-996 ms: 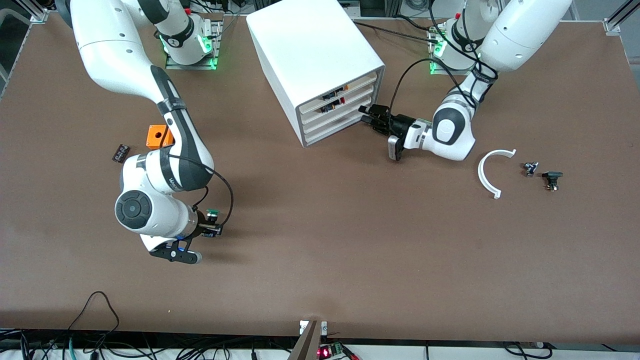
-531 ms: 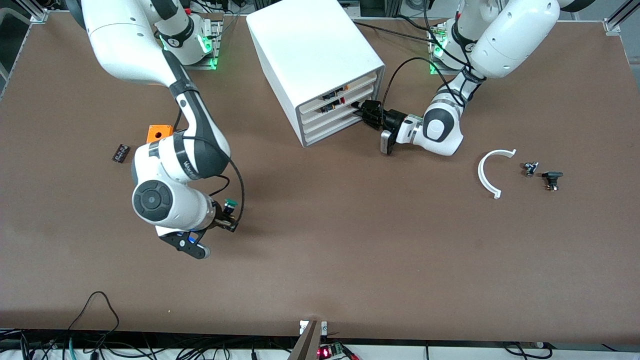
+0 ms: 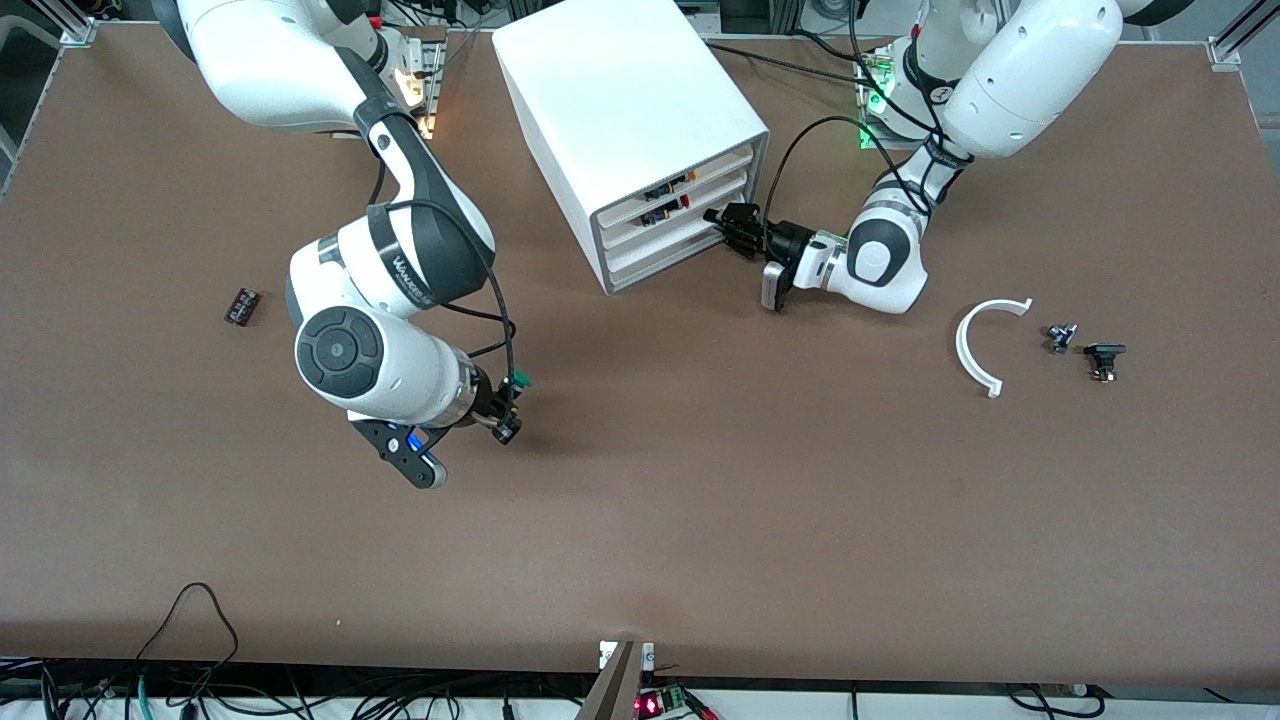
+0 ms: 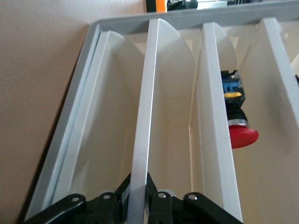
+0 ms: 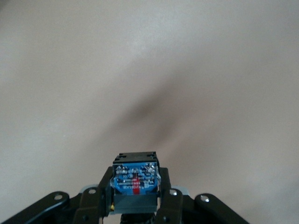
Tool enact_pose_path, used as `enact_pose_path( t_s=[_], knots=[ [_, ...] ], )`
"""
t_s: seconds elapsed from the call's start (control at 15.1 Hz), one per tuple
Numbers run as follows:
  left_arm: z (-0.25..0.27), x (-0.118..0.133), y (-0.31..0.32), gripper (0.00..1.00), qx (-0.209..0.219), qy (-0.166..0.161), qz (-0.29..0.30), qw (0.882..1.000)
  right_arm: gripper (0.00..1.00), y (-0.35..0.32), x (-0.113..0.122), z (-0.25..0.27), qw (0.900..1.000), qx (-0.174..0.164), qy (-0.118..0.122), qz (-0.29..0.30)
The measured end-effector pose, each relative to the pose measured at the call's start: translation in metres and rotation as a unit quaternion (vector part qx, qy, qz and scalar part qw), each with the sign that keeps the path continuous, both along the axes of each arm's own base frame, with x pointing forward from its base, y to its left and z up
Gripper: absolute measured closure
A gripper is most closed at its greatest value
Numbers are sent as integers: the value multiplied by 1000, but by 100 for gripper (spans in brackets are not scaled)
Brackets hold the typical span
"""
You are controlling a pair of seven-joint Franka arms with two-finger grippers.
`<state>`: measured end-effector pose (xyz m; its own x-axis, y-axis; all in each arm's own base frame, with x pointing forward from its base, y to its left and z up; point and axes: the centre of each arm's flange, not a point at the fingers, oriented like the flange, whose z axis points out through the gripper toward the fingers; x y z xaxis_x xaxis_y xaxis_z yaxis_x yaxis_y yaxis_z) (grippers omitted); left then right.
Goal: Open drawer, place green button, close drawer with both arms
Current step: 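Pull the drawer open with the left gripper while the right gripper carries the button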
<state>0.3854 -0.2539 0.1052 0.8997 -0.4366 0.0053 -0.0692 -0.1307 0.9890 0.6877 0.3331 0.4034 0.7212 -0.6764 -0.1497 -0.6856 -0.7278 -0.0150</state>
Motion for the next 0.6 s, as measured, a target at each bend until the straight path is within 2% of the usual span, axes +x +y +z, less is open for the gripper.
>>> enact_pose_path(
  t_s=[0.27, 0.6],
  knots=[
    [5, 26, 14, 89, 10, -15, 7, 1000, 59, 27, -16, 23, 999, 6, -2, -50],
    [26, 95, 57, 89, 56, -42, 7, 997, 59, 77, -46, 47, 994, 11, -10, -105]
  ],
)
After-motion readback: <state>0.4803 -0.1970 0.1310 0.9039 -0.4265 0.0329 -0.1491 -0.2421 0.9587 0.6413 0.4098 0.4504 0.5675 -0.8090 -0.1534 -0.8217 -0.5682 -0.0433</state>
